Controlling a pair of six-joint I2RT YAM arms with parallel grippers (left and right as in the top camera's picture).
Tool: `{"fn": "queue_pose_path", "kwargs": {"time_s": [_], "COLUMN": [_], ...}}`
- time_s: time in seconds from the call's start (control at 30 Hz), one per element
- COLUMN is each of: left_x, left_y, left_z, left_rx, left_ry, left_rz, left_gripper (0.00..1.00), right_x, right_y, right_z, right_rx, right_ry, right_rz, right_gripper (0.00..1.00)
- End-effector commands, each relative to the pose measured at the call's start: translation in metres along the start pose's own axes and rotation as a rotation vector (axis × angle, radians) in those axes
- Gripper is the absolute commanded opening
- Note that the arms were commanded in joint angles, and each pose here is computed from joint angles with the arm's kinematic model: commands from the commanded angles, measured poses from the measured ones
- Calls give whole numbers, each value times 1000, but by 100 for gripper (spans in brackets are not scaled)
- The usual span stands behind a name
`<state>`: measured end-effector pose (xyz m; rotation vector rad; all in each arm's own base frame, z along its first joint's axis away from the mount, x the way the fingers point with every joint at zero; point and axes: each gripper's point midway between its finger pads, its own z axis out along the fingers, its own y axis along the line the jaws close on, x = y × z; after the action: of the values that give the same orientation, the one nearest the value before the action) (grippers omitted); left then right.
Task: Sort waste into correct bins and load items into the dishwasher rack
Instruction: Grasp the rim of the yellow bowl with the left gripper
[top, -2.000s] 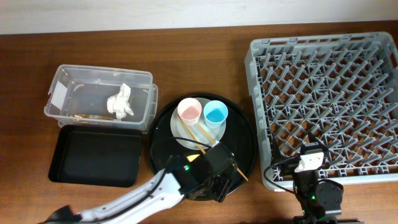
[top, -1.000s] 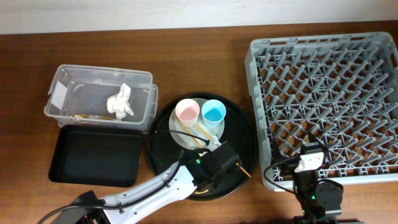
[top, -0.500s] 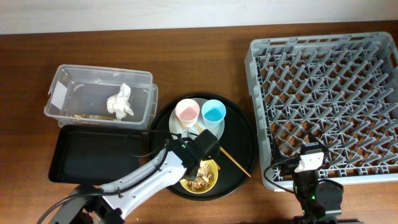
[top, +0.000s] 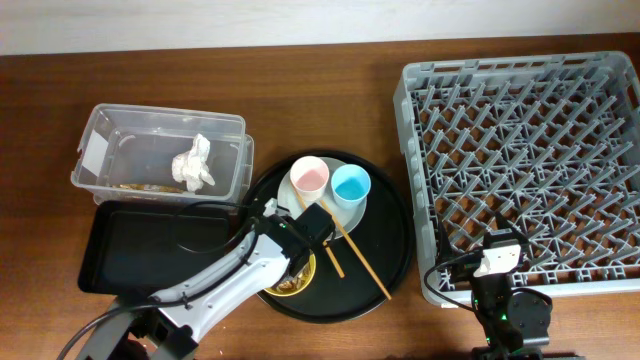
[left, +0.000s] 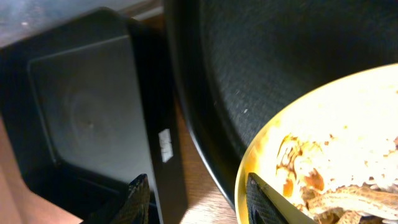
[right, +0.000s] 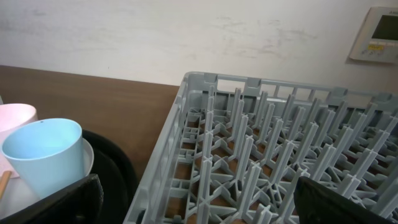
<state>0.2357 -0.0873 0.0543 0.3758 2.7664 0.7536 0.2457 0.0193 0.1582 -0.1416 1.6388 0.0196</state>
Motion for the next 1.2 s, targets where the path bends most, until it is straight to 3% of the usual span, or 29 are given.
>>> {"fn": "queue_pose_path", "kwargs": {"time_s": [0.0, 0.1, 0.23, 0.27, 0.4, 0.43, 0.6, 1.1, 1.17], "left_x": [-2, -16, -34, -34, -18, -18, -14, -12, -12], "left_y": [12, 16, 28, 24, -63, -70, -114, -120, -121], "left_z": [3, -11, -43, -50, -92, -94, -81, -43, -42], "left_rx": [-62, -48, 12, 71, 626, 652, 639, 492, 492], "left_ry": [-13, -55, -139, -142, -17, -21, -8, 43, 44], "left_rz": [-15, -45, -116, -130, -109, -99, -19, -38, -38], "left_gripper": [50, 50, 70, 70, 47, 45, 43, 34, 21], "right_x": [3, 3, 3, 3, 3, 3, 3, 3, 3], "right_y": [-3, -3, -3, -3, -3, -3, -3, -3, -3], "right_z": [0, 0, 0, 0, 0, 0, 0, 0, 0], "right_rx": [15, 15, 15, 15, 15, 14, 15, 15, 15], "right_ry": [7, 7, 7, 7, 7, 7, 7, 7, 7], "right_rz": [8, 8, 8, 8, 8, 8, 8, 8, 8], "right_gripper": [99, 99, 99, 99, 99, 99, 99, 99, 99]}}
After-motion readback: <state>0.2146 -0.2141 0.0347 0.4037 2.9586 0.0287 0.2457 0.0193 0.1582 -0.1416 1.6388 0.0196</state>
